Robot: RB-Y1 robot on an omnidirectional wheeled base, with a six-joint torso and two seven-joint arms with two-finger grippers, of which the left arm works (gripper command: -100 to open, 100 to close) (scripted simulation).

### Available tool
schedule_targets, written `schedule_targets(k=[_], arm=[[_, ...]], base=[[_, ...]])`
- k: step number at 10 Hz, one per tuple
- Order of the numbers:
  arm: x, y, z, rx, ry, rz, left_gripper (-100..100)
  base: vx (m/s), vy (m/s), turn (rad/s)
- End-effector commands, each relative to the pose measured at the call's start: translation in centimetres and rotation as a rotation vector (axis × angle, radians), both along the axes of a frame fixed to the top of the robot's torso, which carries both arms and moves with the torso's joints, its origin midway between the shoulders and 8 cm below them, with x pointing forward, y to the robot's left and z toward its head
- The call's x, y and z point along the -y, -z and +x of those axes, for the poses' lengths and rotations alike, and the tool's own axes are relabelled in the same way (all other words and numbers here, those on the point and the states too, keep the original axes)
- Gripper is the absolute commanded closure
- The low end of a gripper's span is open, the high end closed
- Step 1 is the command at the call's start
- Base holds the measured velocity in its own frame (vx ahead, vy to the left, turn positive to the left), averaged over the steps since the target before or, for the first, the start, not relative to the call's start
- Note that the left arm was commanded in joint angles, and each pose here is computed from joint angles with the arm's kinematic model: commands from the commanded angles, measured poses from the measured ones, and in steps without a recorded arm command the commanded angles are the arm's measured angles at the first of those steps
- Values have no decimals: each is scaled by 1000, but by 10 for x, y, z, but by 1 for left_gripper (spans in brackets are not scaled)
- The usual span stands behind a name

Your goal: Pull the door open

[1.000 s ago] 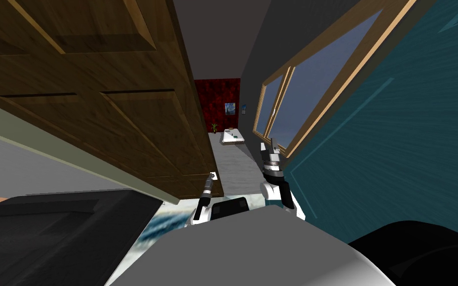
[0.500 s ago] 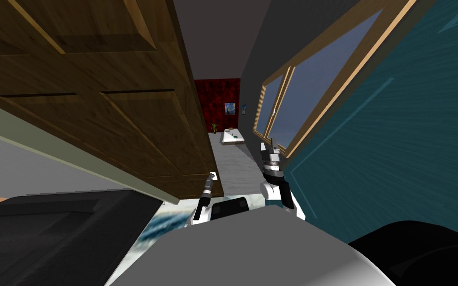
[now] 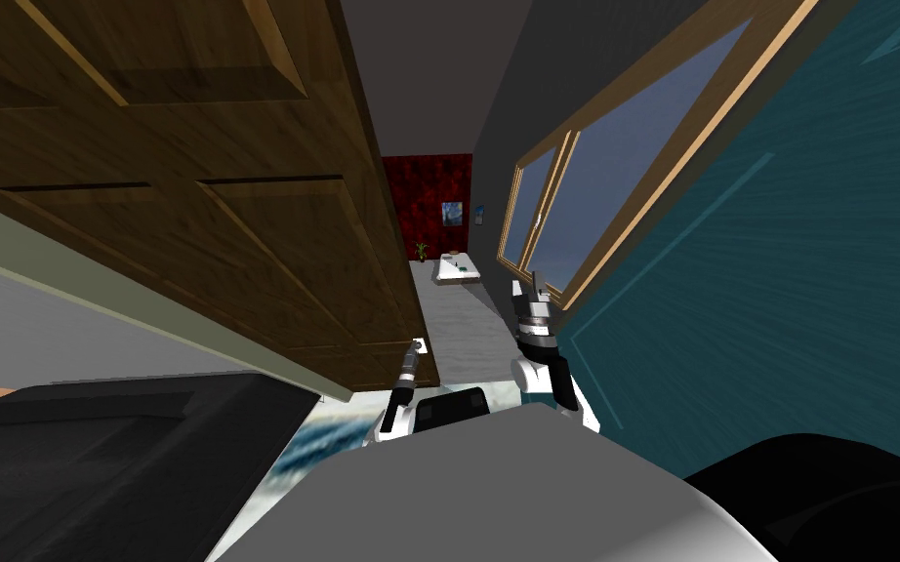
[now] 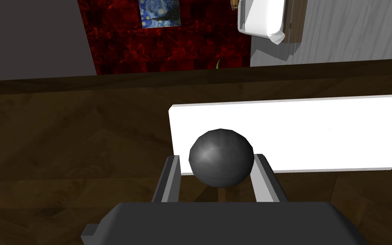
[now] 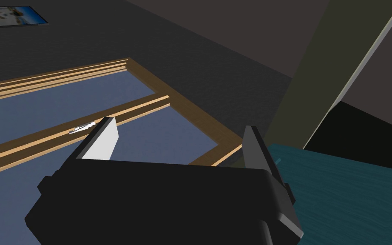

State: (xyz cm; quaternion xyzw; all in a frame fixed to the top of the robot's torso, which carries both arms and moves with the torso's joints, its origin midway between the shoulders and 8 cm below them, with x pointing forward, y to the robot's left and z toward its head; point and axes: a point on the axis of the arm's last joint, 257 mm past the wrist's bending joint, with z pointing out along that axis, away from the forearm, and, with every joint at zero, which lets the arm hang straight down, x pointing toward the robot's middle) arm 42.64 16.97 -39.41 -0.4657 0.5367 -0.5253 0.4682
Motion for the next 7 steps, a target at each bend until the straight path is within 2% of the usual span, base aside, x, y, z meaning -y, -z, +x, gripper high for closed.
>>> schedule_targets(k=[1, 5, 7], arm=[[0, -1, 1, 3, -1, -1, 100], [-5, 3, -1, -7, 1, 6, 100], [-8, 5, -2, -11, 1, 10, 100]], base=[[0, 0, 0], [-58, 69, -250], [-116, 59, -270]])
